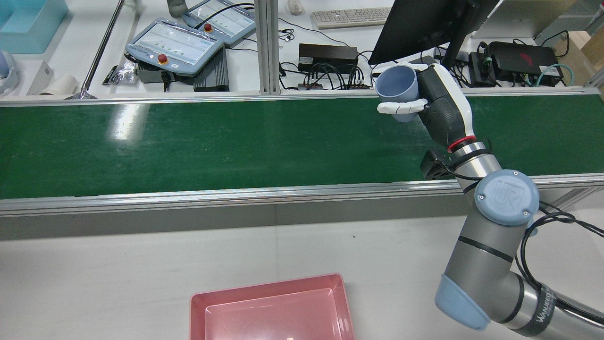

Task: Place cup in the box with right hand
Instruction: 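Carry the blue cup with the right hand down into the pink box, then open the right hand to release the cup in the box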

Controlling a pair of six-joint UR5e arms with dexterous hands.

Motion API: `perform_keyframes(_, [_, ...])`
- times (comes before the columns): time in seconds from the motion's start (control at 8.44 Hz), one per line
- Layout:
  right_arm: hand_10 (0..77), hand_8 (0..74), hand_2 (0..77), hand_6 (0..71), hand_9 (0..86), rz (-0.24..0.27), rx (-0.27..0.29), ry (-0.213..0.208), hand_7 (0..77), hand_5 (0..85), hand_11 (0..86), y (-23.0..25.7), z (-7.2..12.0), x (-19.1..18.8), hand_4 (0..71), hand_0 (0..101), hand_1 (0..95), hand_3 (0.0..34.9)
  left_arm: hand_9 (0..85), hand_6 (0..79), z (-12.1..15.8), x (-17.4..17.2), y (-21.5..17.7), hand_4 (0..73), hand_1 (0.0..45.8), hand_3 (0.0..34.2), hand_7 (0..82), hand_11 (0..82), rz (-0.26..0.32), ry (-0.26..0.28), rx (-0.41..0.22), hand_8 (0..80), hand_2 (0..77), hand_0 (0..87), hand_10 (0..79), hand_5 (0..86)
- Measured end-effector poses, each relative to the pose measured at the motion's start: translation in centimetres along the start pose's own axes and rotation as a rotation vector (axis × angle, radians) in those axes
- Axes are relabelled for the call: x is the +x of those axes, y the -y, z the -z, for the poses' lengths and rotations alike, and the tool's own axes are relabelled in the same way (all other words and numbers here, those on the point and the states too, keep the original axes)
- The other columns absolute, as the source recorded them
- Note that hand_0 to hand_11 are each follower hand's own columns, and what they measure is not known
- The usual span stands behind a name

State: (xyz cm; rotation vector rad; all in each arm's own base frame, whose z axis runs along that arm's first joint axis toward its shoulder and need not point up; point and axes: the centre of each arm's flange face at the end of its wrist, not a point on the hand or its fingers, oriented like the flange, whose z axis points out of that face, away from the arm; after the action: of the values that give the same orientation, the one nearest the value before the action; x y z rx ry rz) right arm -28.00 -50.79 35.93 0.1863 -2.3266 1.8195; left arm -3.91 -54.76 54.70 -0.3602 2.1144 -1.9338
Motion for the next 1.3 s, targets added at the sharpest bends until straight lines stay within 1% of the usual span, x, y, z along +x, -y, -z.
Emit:
perform_keyframes(0.12, [44.7,51.3,12.0,36.0,56.2,-0.005,-0.073,-0.004,68.7,11.5,60.0,-4.1,2.0,-0.8,35.5,51,0.5,0.3,0.0,0.5,0.0,0.0,0.0,1.1,0.5,0.0,0.5,0.0,0.0,0.0,0.0,0.0,1.1,0.0,0.0,0.5])
perform_keyframes(0.24, [45.3,51.3,12.0,34.9,56.2,-0.009,-0.144,-0.02,70.4,11.5,60.5,-8.1,4.5,-1.0,35.5,51,0.5,0.3,0.0,0.0,0.0,0.0,0.0,1.1,0.5,0.0,0.5,0.0,0.0,0.0,0.0,0.0,1.1,0.0,0.0,0.5])
perform_keyframes(0.36, [44.7,51.3,12.0,34.4,56.2,-0.01,-0.21,-0.053,70.9,11.5,60.5,-12.0,7.6,-0.2,35.5,51,0.5,0.1,0.0,0.5,0.0,0.0,0.0,1.1,0.5,0.0,0.5,0.0,0.0,0.0,0.0,0.0,1.1,0.0,0.0,0.5])
perform_keyframes(0.47, [44.7,51.3,12.0,34.4,56.2,-0.011,-0.251,-0.094,70.9,11.5,60.5,-14.5,10.2,1.3,35.5,51,0.5,0.2,0.0,0.5,0.0,0.0,0.0,1.1,0.5,0.0,0.5,0.0,0.0,0.0,0.0,0.0,1.1,0.0,0.0,0.5])
perform_keyframes(0.71, [44.7,51.3,12.0,34.4,56.2,-0.014,-0.325,-0.203,70.9,10.9,60.5,-18.6,15.7,6.2,36.0,51,0.5,0.1,0.0,0.0,0.0,0.0,0.0,1.1,0.5,0.0,0.5,0.0,0.0,-0.001,-0.001,0.0,1.1,0.0,0.0,0.5])
perform_keyframes(0.83, [44.7,51.3,12.0,34.4,56.2,-0.016,-0.366,-0.234,70.9,11.5,61.1,-20.3,18.2,8.4,36.0,51,0.5,0.1,0.0,0.0,0.0,0.0,0.0,1.1,0.5,0.0,0.5,0.0,0.0,0.0,-0.001,0.0,1.1,0.0,0.0,0.5])
perform_keyframes(0.95, [44.7,51.3,12.0,33.3,56.2,-0.027,-0.386,-0.254,69.8,16.9,62.2,-21.5,20.5,10.3,29.5,49,0.5,0.0,0.0,0.0,0.0,0.0,0.0,1.1,0.5,0.0,0.5,0.0,0.001,0.0,-0.001,0.0,1.1,0.0,0.0,0.5])
perform_keyframes(1.07, [49.1,58.4,12.0,36.0,72.0,-0.045,-0.38,-0.271,72.5,12.0,68.7,-21.7,22.8,11.8,31.6,50,0.5,0.0,0.0,0.0,0.0,0.0,0.0,1.1,0.5,0.0,0.5,0.0,0.001,-0.001,-0.001,0.0,1.1,0.0,0.0,0.5])
perform_keyframes(1.18, [42.0,58.4,12.0,32.7,70.4,-0.077,-0.365,-0.272,69.3,9.8,60.0,-21.5,24.4,12.6,33.8,50,0.5,0.0,0.0,0.0,0.0,0.0,0.0,1.1,0.5,0.0,0.5,0.0,0.001,-0.001,0.0,0.0,1.1,0.0,0.0,0.5])
perform_keyframes(1.3, [33.8,52.9,0.5,28.4,70.9,-0.115,-0.357,-0.262,69.8,9.8,50.2,-21.3,25.2,13.3,39.3,49,21.8,0.0,0.0,0.0,0.0,0.0,0.0,1.1,0.5,0.0,0.5,0.0,0.001,-0.001,0.0,0.0,1.1,0.0,0.0,0.5])
